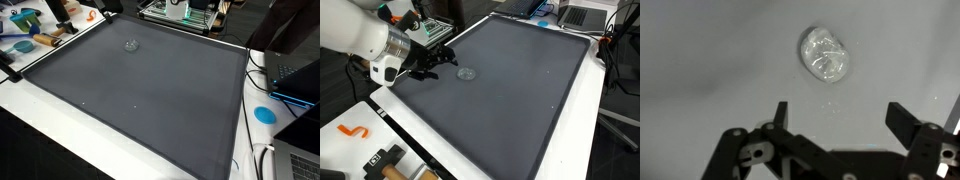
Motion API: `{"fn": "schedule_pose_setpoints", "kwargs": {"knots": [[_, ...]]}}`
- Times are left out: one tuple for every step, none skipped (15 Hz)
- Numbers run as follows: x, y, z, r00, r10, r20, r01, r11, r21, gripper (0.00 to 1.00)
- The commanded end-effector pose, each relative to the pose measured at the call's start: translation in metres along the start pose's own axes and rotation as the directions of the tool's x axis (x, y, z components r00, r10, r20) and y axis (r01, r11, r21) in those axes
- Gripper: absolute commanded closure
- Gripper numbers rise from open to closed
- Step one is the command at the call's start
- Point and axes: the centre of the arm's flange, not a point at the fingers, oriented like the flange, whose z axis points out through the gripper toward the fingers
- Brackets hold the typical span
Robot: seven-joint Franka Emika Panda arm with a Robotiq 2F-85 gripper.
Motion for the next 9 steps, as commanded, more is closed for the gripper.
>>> {"fn": "schedule_pose_setpoints", "kwargs": {"knots": [[-0.014,-0.001,-0.004,0.999,-0.034,0.0,0.034,0.999,0.034,0.0],[-0.014,-0.003,-0.005,0.999,-0.043,0.0,0.043,0.999,0.033,0.0],[-0.015,-0.005,-0.006,0.999,-0.051,-0.001,0.051,0.998,0.035,0.0],[-0.016,-0.008,-0.007,0.998,-0.057,-0.003,0.057,0.998,0.029,0.0],[-0.018,-0.011,-0.008,0.998,-0.067,-0.004,0.067,0.997,0.025,0.0],[-0.02,-0.015,-0.01,0.997,-0.081,-0.006,0.081,0.997,0.018,0.0],[-0.021,-0.019,-0.011,0.996,-0.088,-0.008,0.088,0.996,0.01,0.0],[-0.024,-0.025,-0.012,0.996,-0.093,-0.005,0.093,0.996,0.002,0.0],[-0.027,-0.032,-0.012,0.994,-0.106,0.0,0.106,0.994,-0.011,0.0]]}}
